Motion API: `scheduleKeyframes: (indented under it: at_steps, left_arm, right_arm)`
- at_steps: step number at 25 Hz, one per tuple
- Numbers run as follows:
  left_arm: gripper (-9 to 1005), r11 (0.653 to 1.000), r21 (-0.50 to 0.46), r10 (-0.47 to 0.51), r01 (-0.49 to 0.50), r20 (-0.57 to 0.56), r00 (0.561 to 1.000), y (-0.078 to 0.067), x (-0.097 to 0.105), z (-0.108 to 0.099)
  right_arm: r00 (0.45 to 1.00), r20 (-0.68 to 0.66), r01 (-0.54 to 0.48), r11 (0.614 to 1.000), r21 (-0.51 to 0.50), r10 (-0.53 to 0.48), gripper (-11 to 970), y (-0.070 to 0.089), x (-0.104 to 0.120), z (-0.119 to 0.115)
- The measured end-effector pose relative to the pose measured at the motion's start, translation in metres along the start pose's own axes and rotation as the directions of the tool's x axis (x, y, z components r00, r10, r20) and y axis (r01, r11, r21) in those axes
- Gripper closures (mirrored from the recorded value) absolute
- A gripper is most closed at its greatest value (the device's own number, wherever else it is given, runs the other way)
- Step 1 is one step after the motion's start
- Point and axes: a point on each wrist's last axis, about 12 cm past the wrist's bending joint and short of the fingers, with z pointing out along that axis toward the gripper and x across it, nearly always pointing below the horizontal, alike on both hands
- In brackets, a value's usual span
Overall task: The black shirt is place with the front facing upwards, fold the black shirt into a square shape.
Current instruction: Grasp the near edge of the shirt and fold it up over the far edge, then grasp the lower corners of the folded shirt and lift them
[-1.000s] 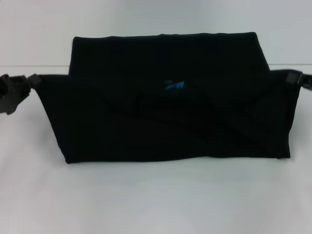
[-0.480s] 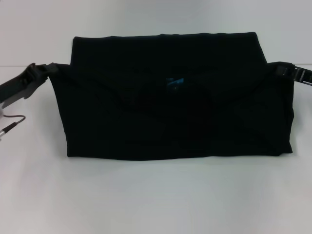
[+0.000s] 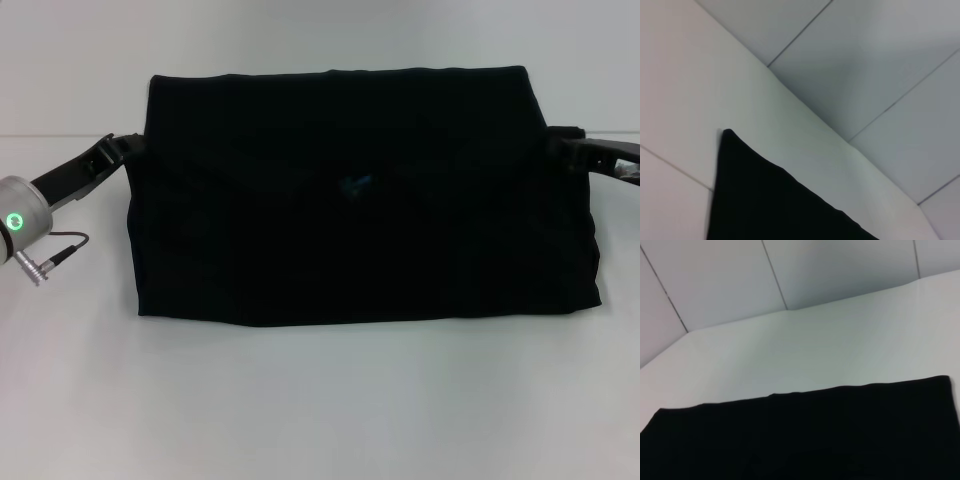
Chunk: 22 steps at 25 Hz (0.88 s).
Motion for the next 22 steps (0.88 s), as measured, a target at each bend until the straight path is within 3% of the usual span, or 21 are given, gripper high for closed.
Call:
scheduleKeyframes:
  at_steps: [7, 9, 12, 16, 19, 22]
  left_arm:
    - [829, 1.0, -0.018, -0.004, 0.004, 0.014, 1.0, 0.0, 0.0, 0.003]
    - [760, 1.0, -0.016, -0.017, 0.018, 0.024, 1.0, 0.002, -0.001, 0.0]
    - [656, 0.999, 0.002, -0.033, 0.033, 0.024, 0.999, 0.005, -0.004, -0.007]
    - [517, 0.995, 0.084, -0.054, 0.056, -0.027, 0.998, 0.009, -0.011, -0.025]
    - [412, 0.987, 0.148, -0.042, 0.065, -0.154, 0.987, 0.009, -0.013, -0.041]
    - [304, 0.982, 0.175, -0.017, 0.066, -0.269, 0.963, 0.013, -0.011, -0.057]
  right_arm:
    - [1.0, 0.002, 0.001, 1.0, 0.002, -0.001, 783, 0.003, 0.005, 0.001]
    - [0.999, 0.02, -0.028, 1.0, 0.004, 0.028, 779, -0.001, 0.007, -0.002]
    - [0.991, 0.08, -0.107, 0.994, -0.023, 0.109, 657, -0.009, 0.009, -0.015]
    - [0.97, 0.162, -0.163, 0.978, -0.13, 0.184, 485, -0.021, 0.008, -0.042]
    - [0.981, 0.169, -0.053, 0.963, -0.266, 0.101, 334, -0.016, 0.011, -0.061]
    - [0.989, 0.126, 0.12, 0.908, -0.402, -0.075, 229, -0.001, 0.024, -0.071]
